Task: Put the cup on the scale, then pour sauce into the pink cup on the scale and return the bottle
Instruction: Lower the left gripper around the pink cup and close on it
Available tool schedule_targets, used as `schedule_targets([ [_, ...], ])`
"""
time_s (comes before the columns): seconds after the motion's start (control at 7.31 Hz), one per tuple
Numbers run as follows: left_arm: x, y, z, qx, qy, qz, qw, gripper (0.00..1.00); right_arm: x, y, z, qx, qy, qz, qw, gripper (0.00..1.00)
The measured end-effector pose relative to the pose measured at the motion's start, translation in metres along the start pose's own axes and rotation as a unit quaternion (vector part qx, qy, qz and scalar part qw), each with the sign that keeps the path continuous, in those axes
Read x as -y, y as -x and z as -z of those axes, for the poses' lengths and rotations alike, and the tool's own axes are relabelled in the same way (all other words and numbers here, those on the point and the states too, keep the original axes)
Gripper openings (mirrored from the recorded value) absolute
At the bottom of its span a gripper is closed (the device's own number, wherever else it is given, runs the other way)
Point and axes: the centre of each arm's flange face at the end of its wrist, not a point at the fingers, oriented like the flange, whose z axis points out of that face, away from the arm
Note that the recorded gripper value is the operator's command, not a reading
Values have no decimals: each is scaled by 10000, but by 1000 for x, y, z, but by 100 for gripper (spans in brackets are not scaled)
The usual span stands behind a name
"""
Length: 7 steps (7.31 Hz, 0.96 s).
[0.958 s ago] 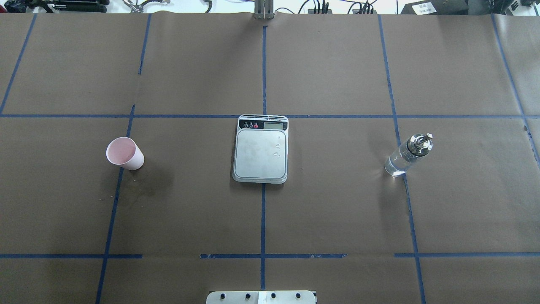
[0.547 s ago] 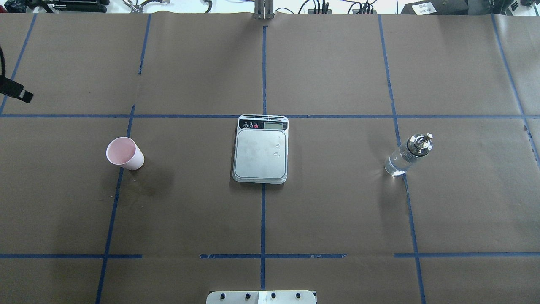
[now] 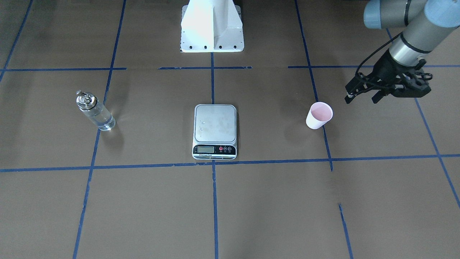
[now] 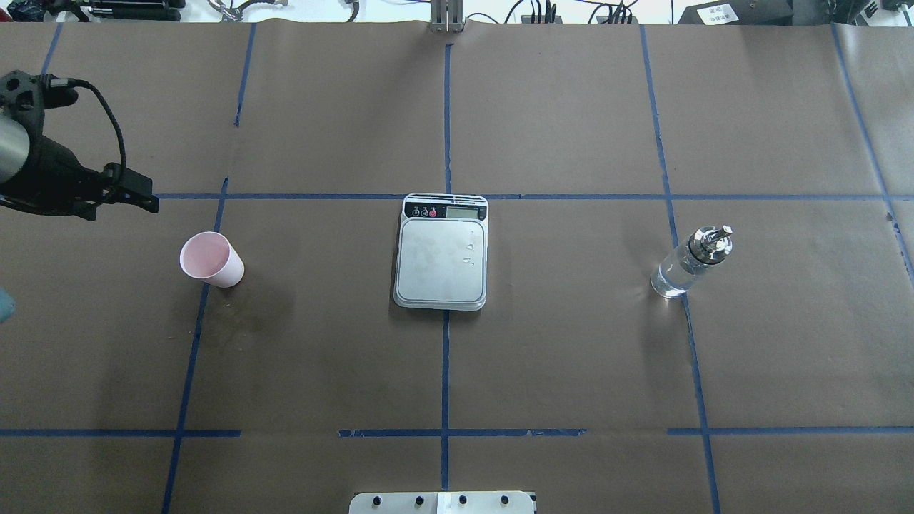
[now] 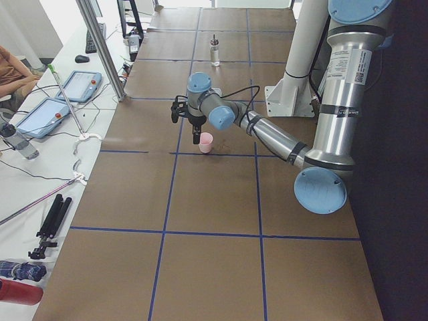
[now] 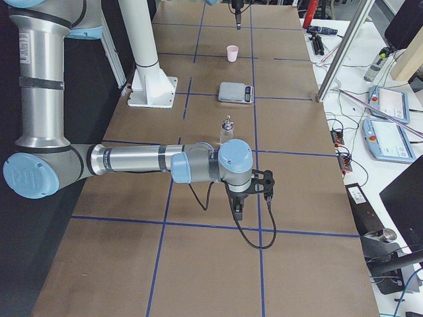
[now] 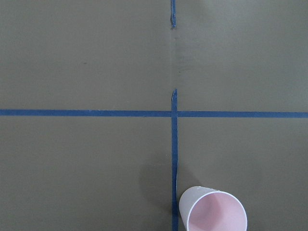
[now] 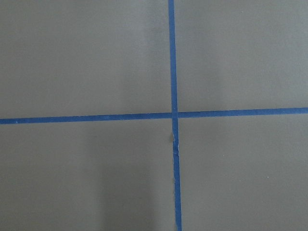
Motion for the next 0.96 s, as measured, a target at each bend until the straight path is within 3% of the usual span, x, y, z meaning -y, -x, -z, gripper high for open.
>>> schedule_targets([
  [0.55, -19, -10, -57, 219, 20, 138, 9997, 100, 3, 5, -2, 26, -15, -49, 10000, 100],
  [0.96, -29, -13, -79, 269, 132, 27, 9995, 100, 5, 7, -1, 38, -26, -44, 10000, 100],
])
